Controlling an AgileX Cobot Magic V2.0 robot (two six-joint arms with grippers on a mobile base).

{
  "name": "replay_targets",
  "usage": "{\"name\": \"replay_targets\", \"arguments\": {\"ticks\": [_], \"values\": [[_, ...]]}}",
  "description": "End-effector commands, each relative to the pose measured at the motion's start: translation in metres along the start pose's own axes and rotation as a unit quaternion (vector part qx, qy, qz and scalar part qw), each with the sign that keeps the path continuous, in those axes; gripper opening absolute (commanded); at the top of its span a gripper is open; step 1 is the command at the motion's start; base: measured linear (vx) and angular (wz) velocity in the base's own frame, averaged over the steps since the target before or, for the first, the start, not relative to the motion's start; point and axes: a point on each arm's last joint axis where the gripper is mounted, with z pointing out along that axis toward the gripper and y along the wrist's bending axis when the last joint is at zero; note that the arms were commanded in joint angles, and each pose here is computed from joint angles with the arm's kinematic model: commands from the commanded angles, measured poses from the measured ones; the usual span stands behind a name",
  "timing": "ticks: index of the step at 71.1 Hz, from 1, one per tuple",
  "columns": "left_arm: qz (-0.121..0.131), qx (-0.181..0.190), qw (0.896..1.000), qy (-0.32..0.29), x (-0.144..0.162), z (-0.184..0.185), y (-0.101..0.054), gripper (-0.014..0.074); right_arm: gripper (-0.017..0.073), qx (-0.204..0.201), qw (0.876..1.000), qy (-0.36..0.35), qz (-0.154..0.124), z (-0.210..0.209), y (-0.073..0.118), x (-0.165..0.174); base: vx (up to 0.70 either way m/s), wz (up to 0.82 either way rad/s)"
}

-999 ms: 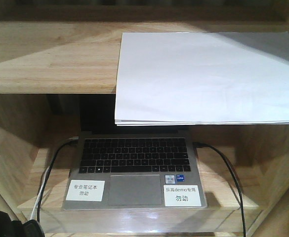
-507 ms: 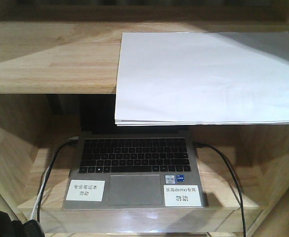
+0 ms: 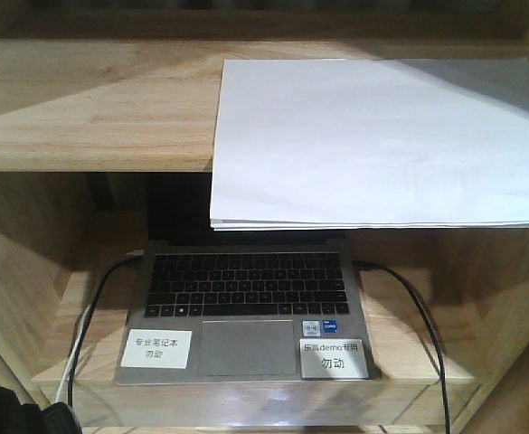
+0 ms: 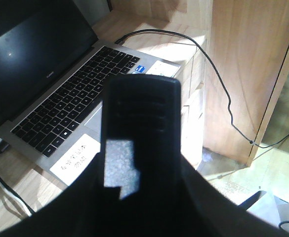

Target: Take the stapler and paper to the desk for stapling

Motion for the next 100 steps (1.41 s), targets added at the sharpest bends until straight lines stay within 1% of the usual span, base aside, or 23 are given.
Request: {"name": "replay_targets", "arguments": {"ticks": [1, 6, 12, 20, 26, 43, 49, 55, 58, 67, 87, 93, 100], "values": [[-0.016, -0.017, 0.998, -0.057, -0.016, -0.005, 0.004, -0.0006, 0.0555, -0.052, 0.998, 0.025, 0.006, 0.013, 0.020, -0.003, 0.00, 0.00], [-0.016, -0.017, 0.998, -0.057, -0.016, -0.005, 0.004, -0.0006, 0.0555, -0.046, 0.998, 0.040, 0.016, 0.022, 0.023, -0.005, 0.00, 0.00], [-0.016, -0.017, 0.998, -0.057, -0.016, -0.005, 0.004, -0.0006, 0.0555, -0.050, 0.997, 0.057, 0.027, 0.033, 0.028, -0.006, 0.00, 0.00], [-0.016, -0.017, 0.998, -0.057, -0.016, -0.005, 0.004, -0.0006, 0.0555, -0.057, 0.996, 0.063, 0.038, 0.047, 0.032, -0.009, 0.00, 0.00], [-0.016, -0.017, 0.998, -0.057, -0.016, -0.005, 0.004, -0.0006, 0.0555, -0.050, 0.995, 0.067, 0.046, 0.058, 0.032, -0.011, 0.00, 0.00], [-0.016, -0.017, 0.998, -0.057, -0.016, -0.005, 0.004, -0.0006, 0.0554, -0.040, 0.994, 0.075, 0.068, 0.084, 0.028, -0.015, 0.00, 0.00], [-0.016, -0.017, 0.998, -0.057, -0.016, -0.005, 0.004, -0.0006, 0.0545, -0.024, 0.994, 0.072, 0.081, 0.090, 0.023, -0.015, 0.00, 0.00], [-0.016, -0.017, 0.998, -0.057, -0.016, -0.005, 0.004, -0.0006, 0.0528, -0.013, 0.993, 0.060, 0.101, 0.094, 0.017, -0.016, 0.00, 0.00], [-0.016, -0.017, 0.998, -0.057, -0.016, -0.005, 0.004, -0.0006, 0.0516, -0.012, 0.992, 0.057, 0.108, 0.096, 0.015, -0.017, 0.00, 0.00], [-0.016, -0.017, 0.998, -0.057, -0.016, -0.005, 0.004, -0.0006, 0.0478, -0.014, 0.992, 0.062, 0.111, 0.101, 0.013, -0.016, 0.00, 0.00], [-0.016, -0.017, 0.998, -0.057, -0.016, -0.005, 0.004, -0.0006, 0.0387, -0.033, 0.991, 0.082, 0.098, 0.114, 0.018, -0.016, 0.00, 0.00], [-0.016, -0.017, 0.998, -0.057, -0.016, -0.005, 0.004, -0.0006, 0.0318, -0.029, 0.990, 0.088, 0.107, 0.114, 0.017, -0.015, 0.00, 0.00], [-0.016, -0.017, 0.998, -0.057, -0.016, -0.005, 0.004, -0.0006, 0.0181, -0.029, 0.989, 0.094, 0.114, 0.114, 0.017, -0.014, 0.00, 0.00]]}}
